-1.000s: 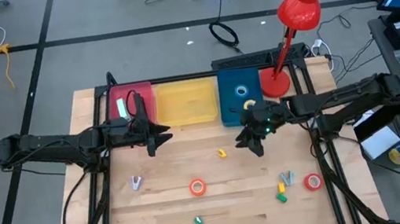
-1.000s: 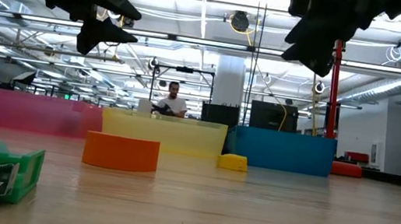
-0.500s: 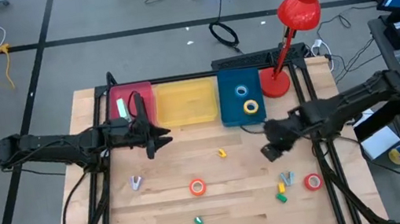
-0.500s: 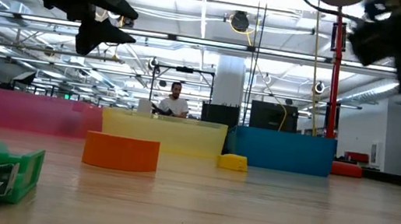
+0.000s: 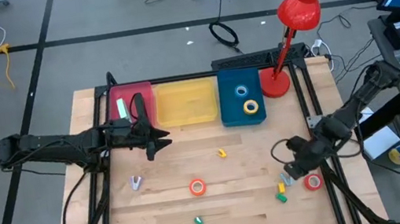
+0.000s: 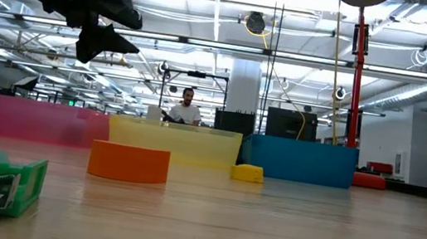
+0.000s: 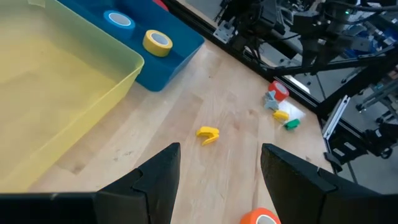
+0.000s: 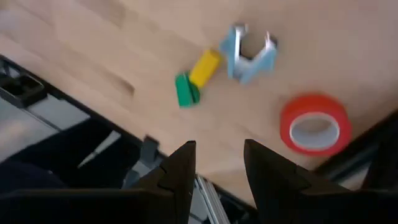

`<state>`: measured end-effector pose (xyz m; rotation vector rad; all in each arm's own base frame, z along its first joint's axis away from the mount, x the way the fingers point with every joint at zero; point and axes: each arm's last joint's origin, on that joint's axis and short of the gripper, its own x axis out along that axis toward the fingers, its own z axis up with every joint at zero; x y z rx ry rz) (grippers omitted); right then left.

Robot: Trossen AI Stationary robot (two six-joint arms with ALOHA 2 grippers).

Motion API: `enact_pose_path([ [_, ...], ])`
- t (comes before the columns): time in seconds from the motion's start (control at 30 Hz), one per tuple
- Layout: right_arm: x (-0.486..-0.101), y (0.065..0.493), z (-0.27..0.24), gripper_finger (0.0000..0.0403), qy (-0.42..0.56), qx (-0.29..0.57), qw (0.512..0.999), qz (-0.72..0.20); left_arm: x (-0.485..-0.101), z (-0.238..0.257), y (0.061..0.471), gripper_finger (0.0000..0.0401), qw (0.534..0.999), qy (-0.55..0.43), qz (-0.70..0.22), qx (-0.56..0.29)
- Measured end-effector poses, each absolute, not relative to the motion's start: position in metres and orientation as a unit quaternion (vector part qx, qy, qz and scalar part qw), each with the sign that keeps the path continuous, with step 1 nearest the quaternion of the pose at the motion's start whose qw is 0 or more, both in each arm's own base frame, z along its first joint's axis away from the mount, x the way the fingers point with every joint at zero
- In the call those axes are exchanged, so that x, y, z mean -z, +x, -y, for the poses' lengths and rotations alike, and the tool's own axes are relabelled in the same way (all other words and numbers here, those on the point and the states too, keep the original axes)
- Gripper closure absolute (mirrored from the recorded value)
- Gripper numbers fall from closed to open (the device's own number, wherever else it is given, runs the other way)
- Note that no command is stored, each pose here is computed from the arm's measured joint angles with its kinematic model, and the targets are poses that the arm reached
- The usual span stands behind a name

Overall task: Pick and place Stapler, Stapler remover, tape
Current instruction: Put the red tape into the blue bin

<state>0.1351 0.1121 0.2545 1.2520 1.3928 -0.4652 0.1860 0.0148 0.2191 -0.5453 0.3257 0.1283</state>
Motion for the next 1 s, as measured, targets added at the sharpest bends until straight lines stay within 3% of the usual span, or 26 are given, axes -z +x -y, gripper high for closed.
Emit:
enact_pose_path([
  [0.5, -0.245, 0.105, -0.143, 0.0275, 0.550, 0.319, 0.472, -0.610, -0.219, -0.015, 0.186, 0.0178, 0.949, -0.266, -0.158, -0.065],
  [1.0, -0.216, 0.115, -0.161, 0.0275, 0.500, 0.388, 0.474, -0.612, -0.223, -0.015, 0.187, 0.0178, 0.952, -0.266, -0.139, -0.061],
])
